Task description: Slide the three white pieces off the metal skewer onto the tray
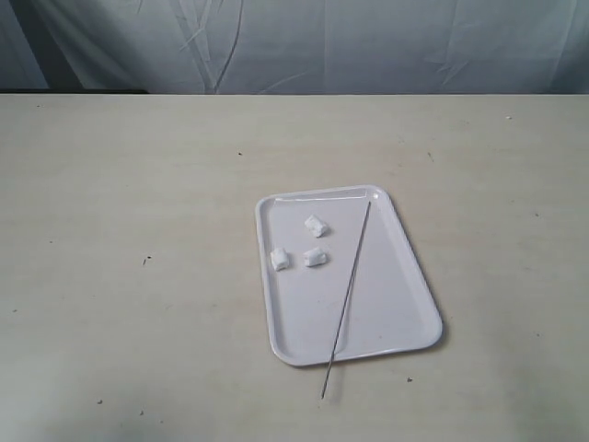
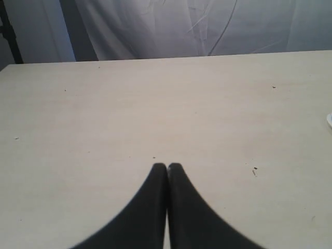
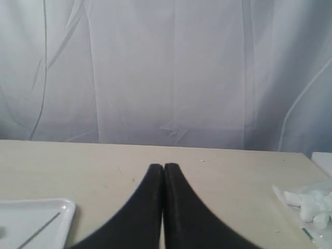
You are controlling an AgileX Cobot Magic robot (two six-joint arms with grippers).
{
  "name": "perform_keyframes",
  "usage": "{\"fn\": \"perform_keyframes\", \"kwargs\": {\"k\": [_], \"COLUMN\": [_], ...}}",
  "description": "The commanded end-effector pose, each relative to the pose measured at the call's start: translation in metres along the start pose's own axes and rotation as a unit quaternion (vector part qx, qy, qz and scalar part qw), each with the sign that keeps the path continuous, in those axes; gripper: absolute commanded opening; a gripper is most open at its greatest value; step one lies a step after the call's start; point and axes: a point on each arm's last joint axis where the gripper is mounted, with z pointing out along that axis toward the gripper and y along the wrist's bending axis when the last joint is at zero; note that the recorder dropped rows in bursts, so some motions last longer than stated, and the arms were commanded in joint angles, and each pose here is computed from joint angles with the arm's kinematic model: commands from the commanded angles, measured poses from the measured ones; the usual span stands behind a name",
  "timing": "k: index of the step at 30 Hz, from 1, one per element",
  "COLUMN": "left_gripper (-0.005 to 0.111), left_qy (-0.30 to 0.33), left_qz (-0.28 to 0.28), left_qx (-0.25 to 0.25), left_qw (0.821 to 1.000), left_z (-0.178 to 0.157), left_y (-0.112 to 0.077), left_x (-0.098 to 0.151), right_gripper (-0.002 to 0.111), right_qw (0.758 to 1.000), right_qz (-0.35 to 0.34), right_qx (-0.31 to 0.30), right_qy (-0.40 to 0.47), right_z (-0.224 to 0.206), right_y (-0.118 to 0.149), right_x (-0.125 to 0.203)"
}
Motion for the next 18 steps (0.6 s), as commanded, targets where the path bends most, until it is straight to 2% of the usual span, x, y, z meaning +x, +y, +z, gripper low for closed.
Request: {"fn": "perform_keyframes", "kwargs": {"k": [1,5,9,10,13,18], "left_gripper": [0.0,0.0,0.0,0.0,0.0,0.0], "left_qy": [-0.011,-0.011,-0.012,-0.012,-0.012,-0.012], "left_qz": [0.001,0.001,0.001,0.002,0.002,0.002], "left_qx": [0.0,0.0,0.0,0.0,0.0,0.0], "left_qw": [1.0,1.0,1.0,1.0,1.0,1.0], "left_z": [0.0,0.0,0.0,0.0,0.0,0.0], "left_y": [0.0,0.0,0.0,0.0,0.0,0.0], "left_x": [-0.001,-0.001,-0.001,-0.001,-0.001,-0.001], "right_gripper": [-0.001,-0.001,-0.001,-0.001,-0.001,-0.001], "right_qw": [0.998,0.998,0.988,0.987,0.989,0.99], "right_qz": [-0.065,-0.057,-0.07,-0.046,-0.003,-0.005], "right_qx": [0.005,0.007,0.035,0.044,0.05,0.03], "right_qy": [0.007,0.03,0.135,0.144,0.14,0.141], "right_z": [0.0,-0.001,-0.004,-0.005,-0.004,-0.004], "right_y": [-0.001,-0.001,-0.008,-0.009,-0.009,-0.007], "right_x": [0.002,0.006,0.025,0.026,0.026,0.026]}}
